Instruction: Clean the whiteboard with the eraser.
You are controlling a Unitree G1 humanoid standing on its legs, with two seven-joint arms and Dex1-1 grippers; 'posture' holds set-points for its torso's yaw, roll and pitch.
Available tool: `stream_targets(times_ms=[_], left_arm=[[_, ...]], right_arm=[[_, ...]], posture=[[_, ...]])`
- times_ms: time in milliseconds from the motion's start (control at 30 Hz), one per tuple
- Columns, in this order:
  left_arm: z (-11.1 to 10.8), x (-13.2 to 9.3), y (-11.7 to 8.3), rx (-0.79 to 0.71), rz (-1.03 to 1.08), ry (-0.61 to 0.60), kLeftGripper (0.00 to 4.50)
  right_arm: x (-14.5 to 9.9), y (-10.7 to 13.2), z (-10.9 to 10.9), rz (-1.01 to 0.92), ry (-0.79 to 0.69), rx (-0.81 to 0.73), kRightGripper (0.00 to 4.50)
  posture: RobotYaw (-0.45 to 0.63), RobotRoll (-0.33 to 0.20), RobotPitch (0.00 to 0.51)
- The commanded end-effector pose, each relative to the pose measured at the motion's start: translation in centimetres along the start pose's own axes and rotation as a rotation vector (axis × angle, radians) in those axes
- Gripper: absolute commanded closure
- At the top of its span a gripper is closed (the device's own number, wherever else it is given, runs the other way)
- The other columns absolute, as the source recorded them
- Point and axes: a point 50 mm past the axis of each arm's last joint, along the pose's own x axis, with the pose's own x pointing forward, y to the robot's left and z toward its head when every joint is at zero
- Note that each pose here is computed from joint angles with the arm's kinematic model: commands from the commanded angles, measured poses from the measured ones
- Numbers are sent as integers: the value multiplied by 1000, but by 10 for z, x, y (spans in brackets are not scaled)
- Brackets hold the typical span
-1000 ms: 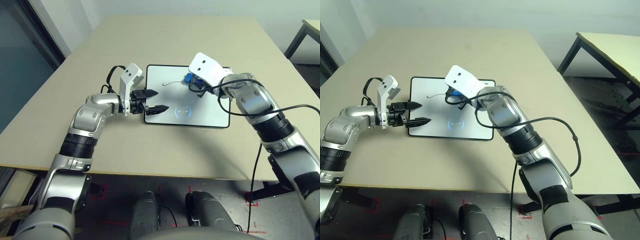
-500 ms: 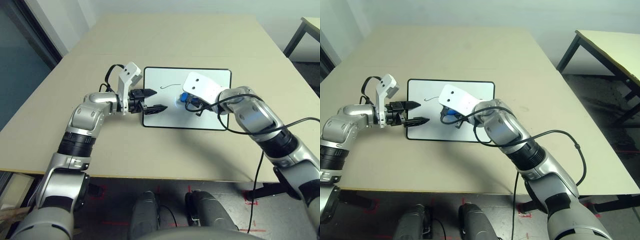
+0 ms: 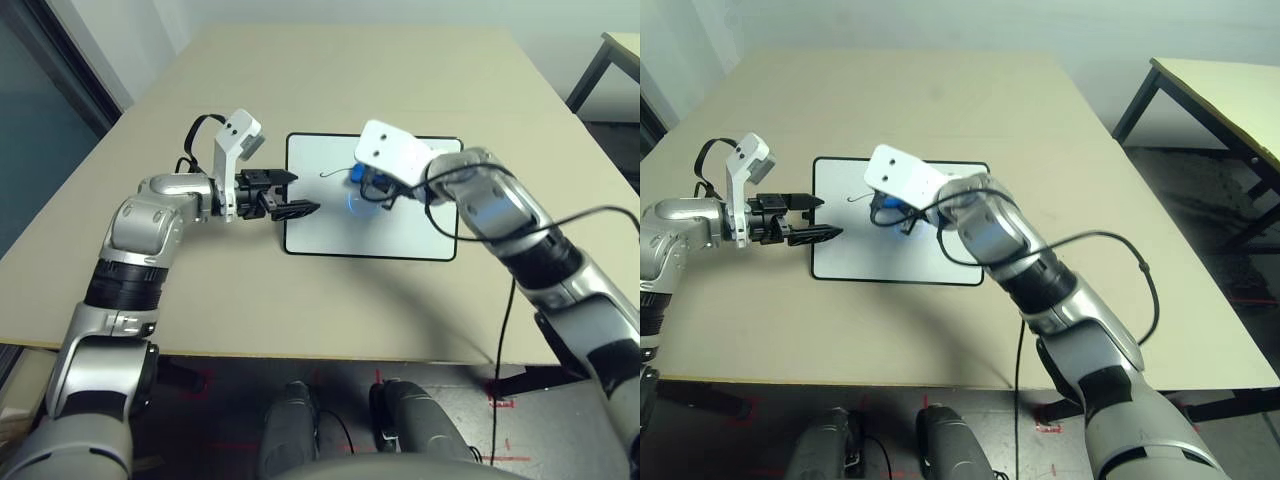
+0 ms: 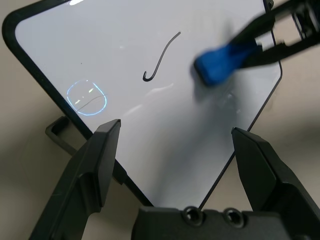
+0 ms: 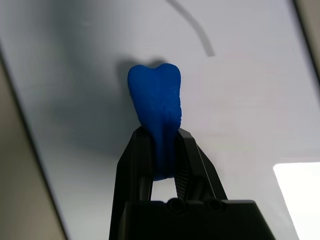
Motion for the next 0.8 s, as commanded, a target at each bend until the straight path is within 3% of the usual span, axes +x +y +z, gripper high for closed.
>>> stream_targets(times_ms=[33,233,367,567,700,800], left_arm=[[-1,-4,0,3,12,3,0],[-1,-3,-2,3,8,4,0],[-1,-2,-4,1,6,4,0],[-1,-3,-4,-1,10,2,0],[1,-7,-1,0,28,1,0],[1,-7,-1,0,31,2,0]], right_arm=[[1,3,0,22,20,-14,3934],[1,-36,18,-115,-23,-12,3934],[3,-48,25,-148,-42,-19,3934],[4,-27,20,-66,-31,-43,3934],[1,7,8,50,-2,-65,3934],[2,2,8,30,4,-65,3934]], posture=[[-119,0,109],[-117,0,104],[-113,0,100],[-106,0,96],[-105,0,94],[-105,0,93]])
